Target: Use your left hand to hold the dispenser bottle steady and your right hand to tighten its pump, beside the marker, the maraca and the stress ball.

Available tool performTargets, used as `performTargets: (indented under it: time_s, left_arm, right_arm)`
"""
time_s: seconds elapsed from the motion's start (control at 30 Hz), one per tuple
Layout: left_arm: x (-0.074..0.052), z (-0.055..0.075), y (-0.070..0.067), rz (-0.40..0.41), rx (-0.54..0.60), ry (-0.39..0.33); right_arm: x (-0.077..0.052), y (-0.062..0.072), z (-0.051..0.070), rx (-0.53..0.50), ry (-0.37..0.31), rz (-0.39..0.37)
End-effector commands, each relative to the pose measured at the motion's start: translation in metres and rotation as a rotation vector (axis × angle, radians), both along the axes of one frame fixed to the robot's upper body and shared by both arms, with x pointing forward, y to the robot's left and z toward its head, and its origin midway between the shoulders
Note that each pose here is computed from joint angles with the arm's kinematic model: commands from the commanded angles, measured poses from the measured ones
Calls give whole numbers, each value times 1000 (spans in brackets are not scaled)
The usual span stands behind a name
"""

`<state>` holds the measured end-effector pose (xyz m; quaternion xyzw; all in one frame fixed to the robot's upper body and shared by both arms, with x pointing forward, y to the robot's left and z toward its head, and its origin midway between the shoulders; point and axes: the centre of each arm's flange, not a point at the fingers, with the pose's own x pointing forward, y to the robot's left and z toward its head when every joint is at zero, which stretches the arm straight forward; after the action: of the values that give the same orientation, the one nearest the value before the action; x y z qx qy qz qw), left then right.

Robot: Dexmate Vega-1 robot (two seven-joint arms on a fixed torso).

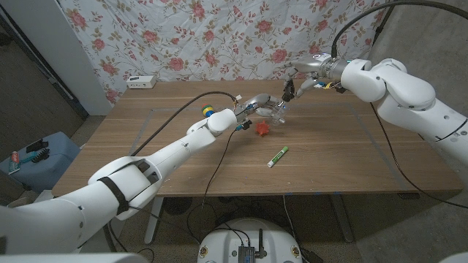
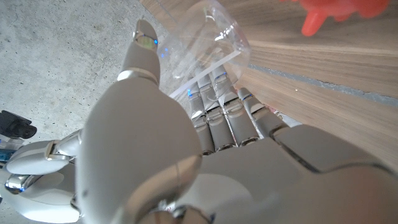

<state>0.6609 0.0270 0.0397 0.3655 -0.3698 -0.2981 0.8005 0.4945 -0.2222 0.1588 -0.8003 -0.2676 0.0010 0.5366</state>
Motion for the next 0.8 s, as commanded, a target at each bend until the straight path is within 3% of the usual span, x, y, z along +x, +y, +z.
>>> performTargets:
  time_s: [0.03,0.8]
  left_arm:
    - [-1,0,1,-1,4,-8]
    - [1,0,2,-1,5,-10]
  right_arm:
    - [3,-2,3,61,62,-22]
    - [6,-1,1,133,146,-61]
